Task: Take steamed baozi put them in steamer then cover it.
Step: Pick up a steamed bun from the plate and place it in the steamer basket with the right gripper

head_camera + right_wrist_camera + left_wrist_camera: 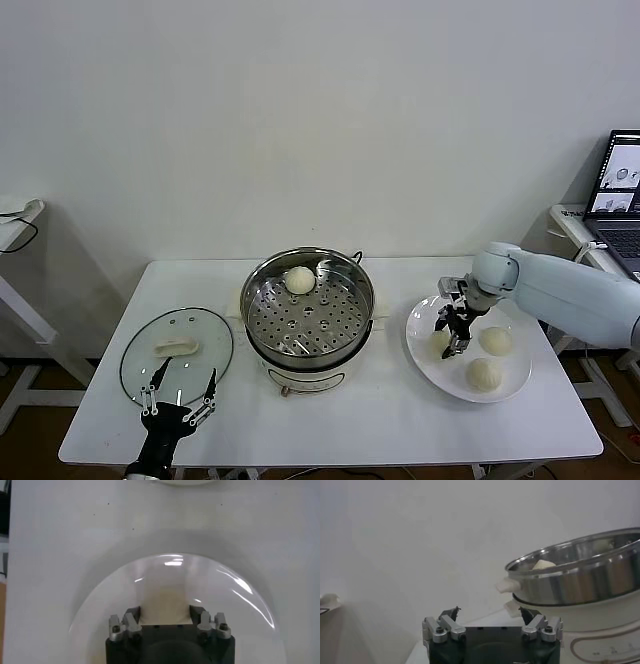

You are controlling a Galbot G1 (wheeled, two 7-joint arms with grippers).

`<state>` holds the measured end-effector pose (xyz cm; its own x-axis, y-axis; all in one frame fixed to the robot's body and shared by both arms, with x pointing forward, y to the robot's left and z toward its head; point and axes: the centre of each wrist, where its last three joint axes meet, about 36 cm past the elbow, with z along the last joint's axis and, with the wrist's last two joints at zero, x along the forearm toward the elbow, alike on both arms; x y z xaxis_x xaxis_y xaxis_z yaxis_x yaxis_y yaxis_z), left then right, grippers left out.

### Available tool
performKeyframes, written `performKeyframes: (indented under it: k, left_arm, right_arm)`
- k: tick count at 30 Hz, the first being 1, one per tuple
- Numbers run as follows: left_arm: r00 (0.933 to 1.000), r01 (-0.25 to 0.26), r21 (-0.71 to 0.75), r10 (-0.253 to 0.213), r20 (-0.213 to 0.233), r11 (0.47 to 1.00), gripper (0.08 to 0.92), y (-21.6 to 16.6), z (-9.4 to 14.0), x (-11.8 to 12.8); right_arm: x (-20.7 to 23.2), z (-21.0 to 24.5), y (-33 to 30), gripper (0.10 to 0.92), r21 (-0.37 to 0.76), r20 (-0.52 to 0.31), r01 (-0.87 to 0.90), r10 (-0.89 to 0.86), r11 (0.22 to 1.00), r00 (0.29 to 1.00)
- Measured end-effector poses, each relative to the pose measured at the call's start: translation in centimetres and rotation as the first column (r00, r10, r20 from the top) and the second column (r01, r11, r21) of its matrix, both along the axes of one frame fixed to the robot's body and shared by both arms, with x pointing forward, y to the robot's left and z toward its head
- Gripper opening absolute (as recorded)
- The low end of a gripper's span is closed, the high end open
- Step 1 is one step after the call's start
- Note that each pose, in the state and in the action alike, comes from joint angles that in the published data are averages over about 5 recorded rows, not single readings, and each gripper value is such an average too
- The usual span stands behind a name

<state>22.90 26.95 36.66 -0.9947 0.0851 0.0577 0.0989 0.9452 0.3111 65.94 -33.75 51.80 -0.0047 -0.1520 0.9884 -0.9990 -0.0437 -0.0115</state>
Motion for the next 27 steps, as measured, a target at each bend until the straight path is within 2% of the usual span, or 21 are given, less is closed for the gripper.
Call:
performKeyframes:
  k: [8, 16, 21, 27]
  left_arm:
    - [0.9995, 0.018, -0.004, -0.018, 0.024, 1.0, 0.823, -0.3, 0.6, 0.4]
    - [0.9989, 0.03, -0.005, -0.03, 0.035, 1.0, 0.823, -0.4, 0.9, 0.8]
    - [0.9989, 0.031, -0.006, -0.031, 0.036, 0.999, 0.823, -0.5, 0.8, 1.0]
    - [0.9989, 0.032, -0.011, -0.032, 0.035, 0.999, 0.823, -0.6, 0.5, 1.2]
  right_arm:
    - [2.0, 9.8, 4.1, 0.653, 0.002, 0.036, -0.093, 0.093, 0.996, 0.995]
    - [2.5, 19.0, 12.3, 0.653, 0.017, 0.09, -0.214, 0.212, 0.977, 0.973]
    - [2.2, 21.3, 18.0, 0.653, 0.02, 0.092, -0.28, 0.277, 0.96, 0.956]
    - [1.7, 20.8, 24.6, 0.651, 0.023, 0.077, -0.334, 0.331, 0.942, 0.94]
